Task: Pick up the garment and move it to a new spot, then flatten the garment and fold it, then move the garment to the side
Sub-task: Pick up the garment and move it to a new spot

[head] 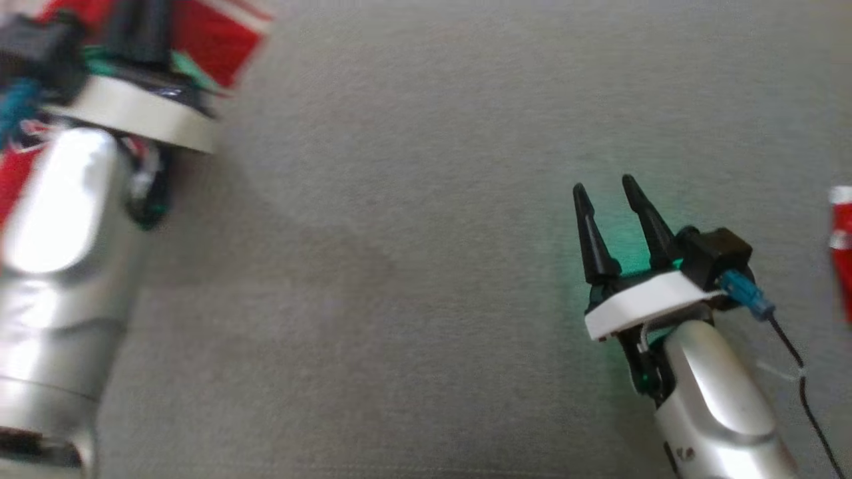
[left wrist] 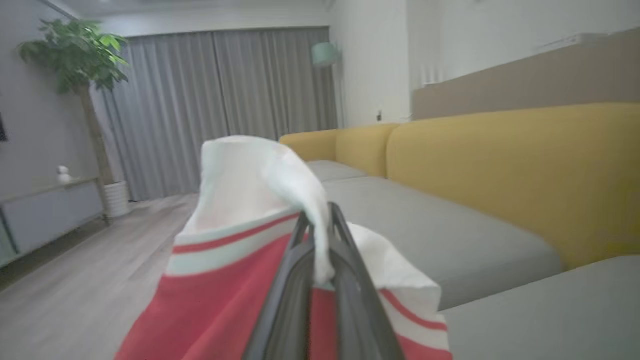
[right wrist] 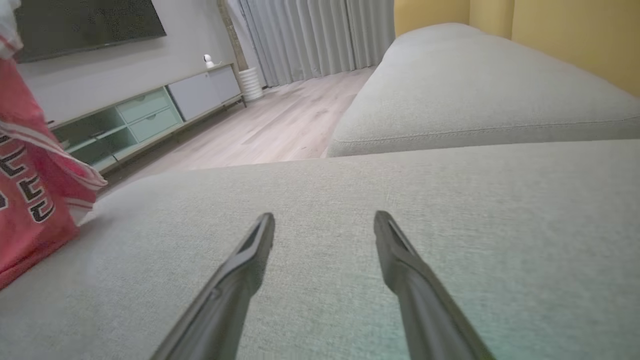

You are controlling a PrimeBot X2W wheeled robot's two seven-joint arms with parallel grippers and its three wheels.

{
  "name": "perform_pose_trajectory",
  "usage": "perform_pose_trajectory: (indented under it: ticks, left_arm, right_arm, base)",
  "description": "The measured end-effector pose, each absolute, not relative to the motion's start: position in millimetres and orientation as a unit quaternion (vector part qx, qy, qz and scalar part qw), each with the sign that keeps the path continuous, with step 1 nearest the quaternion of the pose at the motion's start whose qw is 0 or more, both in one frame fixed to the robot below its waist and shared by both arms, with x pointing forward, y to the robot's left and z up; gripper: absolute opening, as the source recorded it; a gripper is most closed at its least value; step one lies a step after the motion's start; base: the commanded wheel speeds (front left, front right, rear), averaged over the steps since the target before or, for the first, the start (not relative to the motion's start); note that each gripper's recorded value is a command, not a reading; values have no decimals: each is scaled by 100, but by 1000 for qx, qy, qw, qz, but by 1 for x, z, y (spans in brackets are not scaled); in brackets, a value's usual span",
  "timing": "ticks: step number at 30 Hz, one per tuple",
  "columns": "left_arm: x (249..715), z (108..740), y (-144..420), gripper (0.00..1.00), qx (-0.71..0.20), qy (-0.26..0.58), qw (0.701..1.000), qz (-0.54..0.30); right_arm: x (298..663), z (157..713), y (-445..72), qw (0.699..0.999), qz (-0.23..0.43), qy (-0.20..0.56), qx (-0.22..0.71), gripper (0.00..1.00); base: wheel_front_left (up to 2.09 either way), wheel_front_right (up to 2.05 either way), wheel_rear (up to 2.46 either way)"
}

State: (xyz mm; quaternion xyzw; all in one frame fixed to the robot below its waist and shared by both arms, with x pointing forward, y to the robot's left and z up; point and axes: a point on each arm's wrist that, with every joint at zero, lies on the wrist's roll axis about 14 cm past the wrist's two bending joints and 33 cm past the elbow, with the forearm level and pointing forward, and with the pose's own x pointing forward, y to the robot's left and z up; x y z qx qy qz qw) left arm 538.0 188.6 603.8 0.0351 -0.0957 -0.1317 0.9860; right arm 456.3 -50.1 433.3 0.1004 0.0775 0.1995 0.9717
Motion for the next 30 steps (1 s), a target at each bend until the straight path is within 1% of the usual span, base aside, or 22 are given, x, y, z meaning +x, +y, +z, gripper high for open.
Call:
perform_pose_trajectory:
  ticks: [5,8,11,12,13,14,15,18,21,24,25,30]
  left_arm:
    - [521,637,73,0,-6,-145,952,-270]
    - [504,647,11,0,-37,-156,927,-339]
    - [482,651,-46,0,-29,-164,898,-407]
    - [476,655,-60,0,-40,-167,891,-420]
    - [472,658,-72,25,-48,-167,886,-430]
    - [469,657,-83,81,-51,-165,882,-439]
    - [468,653,-91,100,-56,-157,880,-444]
    - [470,636,-100,100,-46,-135,886,-440]
    - [477,607,-84,100,-41,-101,906,-408]
    - [473,566,-55,100,-17,-65,928,-367]
    - [466,539,-32,100,-20,-34,942,-333]
    - [438,488,36,100,-18,20,972,-234]
  right_arm:
    - [435,439,-91,981,148,75,98,100]
    - [425,444,-113,986,119,69,95,100]
    - [418,451,-133,989,93,60,94,100]
    - [415,453,-138,990,86,57,93,100]
    - [413,455,-143,991,79,55,94,100]
    - [411,457,-149,992,71,51,96,100]
    - [408,458,-154,992,64,50,97,100]
    - [402,458,-164,993,49,49,97,100]
    - [399,457,-167,993,44,50,99,100]
    - [403,460,-166,993,44,45,102,100]
    - [404,460,-163,992,48,44,104,100]
    - [399,456,-155,992,54,50,107,100]
  base:
    - [0,0,0]
    - [0,0,0]
    - [0,0,0]
    - [0,0,0]
    - [0,0,0]
    - [0,0,0]
    - [0,0,0]
    - [0,0,0]
    - [0,0,0]
    - [0,0,0]
    - [0,0,0]
    - [0,0,0]
